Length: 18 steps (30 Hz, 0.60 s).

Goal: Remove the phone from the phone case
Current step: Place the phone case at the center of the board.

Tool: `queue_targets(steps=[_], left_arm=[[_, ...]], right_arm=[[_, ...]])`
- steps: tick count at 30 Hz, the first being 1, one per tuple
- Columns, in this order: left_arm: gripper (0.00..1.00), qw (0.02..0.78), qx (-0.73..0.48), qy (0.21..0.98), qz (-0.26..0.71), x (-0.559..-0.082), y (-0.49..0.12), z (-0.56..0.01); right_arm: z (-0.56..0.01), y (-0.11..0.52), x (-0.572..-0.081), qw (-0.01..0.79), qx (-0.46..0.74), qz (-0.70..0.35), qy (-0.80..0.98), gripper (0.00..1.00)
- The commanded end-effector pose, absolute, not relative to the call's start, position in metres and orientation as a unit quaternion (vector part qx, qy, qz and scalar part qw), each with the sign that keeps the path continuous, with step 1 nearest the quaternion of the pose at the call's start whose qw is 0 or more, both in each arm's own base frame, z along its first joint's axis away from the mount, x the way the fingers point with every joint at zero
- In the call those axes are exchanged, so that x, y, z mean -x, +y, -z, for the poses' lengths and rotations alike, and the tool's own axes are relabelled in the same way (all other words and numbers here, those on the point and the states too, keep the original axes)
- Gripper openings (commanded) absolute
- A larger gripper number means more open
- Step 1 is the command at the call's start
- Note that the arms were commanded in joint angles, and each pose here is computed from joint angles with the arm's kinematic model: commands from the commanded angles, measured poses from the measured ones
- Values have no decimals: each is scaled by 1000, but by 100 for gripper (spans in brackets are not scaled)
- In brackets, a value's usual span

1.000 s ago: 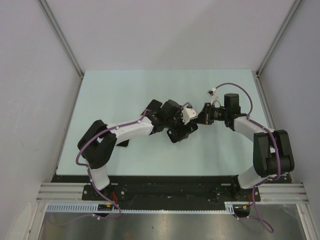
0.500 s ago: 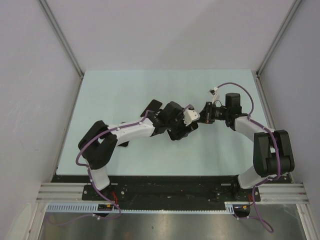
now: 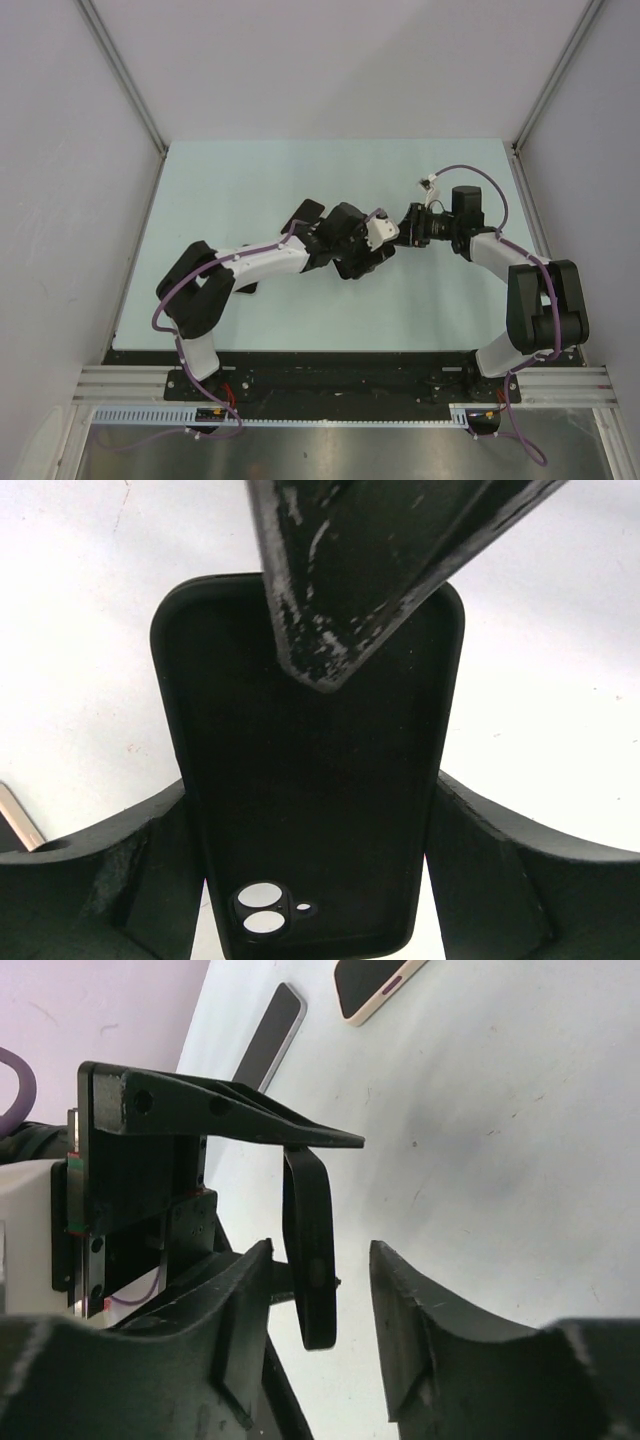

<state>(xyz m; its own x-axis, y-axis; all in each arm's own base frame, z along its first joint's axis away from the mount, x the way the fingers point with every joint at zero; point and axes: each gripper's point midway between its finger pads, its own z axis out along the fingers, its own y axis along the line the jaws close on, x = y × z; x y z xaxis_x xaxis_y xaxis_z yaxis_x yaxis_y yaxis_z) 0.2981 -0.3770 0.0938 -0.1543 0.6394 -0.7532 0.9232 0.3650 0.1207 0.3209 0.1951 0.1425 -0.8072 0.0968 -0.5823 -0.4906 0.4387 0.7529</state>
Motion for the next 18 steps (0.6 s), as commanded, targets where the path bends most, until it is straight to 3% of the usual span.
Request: queue_targets(steps=[1,7,18], left_arm=[[59,409,-509,738,172,-322,-365,-113],[59,437,-459,762,136,-358,-315,-131],[60,424,-334,841,28,-392,-151,-127]], right_arm=[[-160,190,-331,316,138,-518,783,53],[-165,181,-338,340,136,-503,783,65],[-164,180,-339,343,140,-499,783,67]])
